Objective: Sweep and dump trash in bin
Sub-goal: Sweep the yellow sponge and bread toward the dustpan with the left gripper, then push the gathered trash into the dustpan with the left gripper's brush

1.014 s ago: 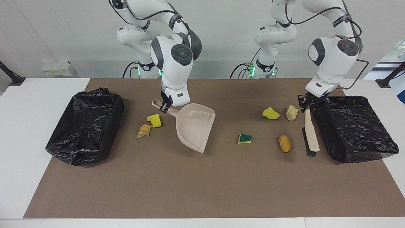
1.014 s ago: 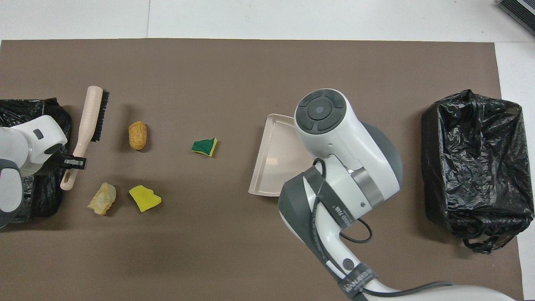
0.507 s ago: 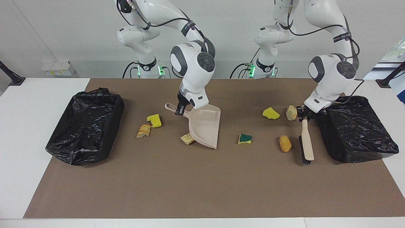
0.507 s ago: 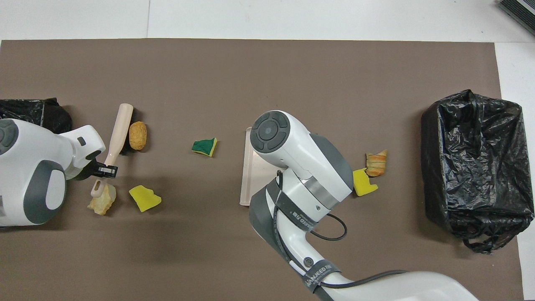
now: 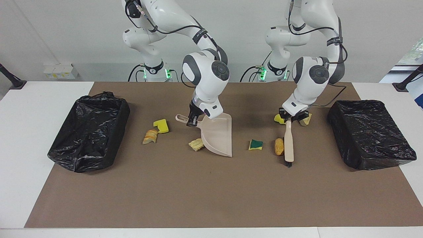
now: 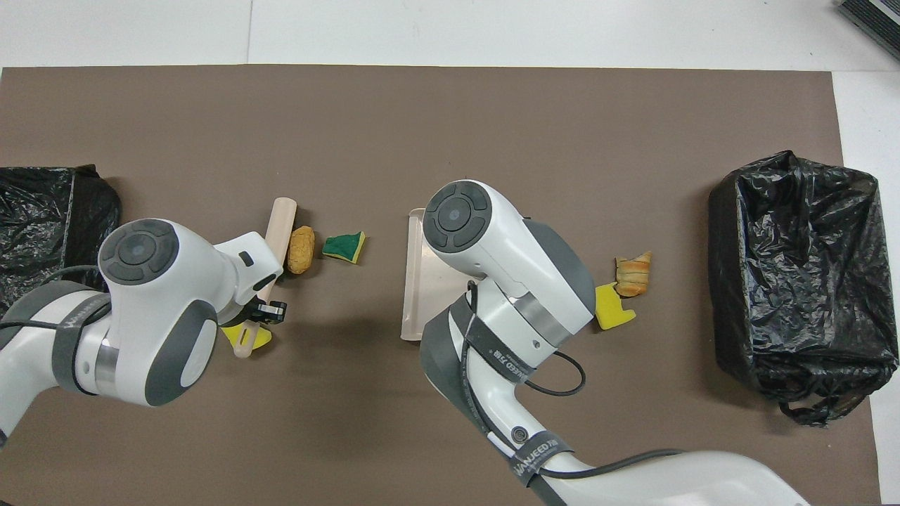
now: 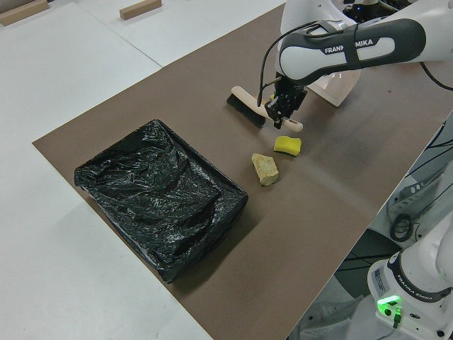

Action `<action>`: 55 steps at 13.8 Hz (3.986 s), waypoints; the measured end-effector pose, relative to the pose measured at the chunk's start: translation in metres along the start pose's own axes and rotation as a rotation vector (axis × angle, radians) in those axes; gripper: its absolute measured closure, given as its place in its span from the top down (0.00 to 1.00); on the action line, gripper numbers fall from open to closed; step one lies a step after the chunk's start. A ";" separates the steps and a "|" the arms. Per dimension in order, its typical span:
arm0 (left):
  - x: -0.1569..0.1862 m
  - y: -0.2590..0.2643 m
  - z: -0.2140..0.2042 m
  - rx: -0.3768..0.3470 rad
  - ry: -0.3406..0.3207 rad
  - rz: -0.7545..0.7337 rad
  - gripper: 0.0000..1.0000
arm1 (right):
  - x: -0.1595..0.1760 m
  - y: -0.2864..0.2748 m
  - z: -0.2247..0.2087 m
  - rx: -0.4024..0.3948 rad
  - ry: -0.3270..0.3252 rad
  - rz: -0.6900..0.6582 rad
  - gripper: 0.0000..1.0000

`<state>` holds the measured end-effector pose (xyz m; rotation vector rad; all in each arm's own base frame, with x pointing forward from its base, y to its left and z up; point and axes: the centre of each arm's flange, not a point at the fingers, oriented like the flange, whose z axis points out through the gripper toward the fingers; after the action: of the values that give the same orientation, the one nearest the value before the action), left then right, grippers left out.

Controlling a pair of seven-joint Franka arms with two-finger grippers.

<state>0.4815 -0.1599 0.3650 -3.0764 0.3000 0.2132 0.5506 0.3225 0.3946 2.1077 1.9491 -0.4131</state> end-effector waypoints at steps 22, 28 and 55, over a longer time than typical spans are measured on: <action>-0.161 -0.124 -0.003 0.112 -0.225 -0.575 0.27 | 0.005 0.000 0.001 -0.008 0.007 -0.006 0.31; -0.141 -0.080 0.019 0.131 -0.144 -0.498 0.27 | 0.005 0.000 0.001 -0.008 0.007 -0.006 0.31; -0.037 0.199 0.014 -0.211 -0.037 -0.318 0.27 | 0.005 0.000 0.002 -0.008 0.007 -0.006 0.31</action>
<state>0.4050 -0.3473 0.3509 -3.2605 -0.2282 0.3048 0.5507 0.3262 0.3914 2.1019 1.9576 -0.3998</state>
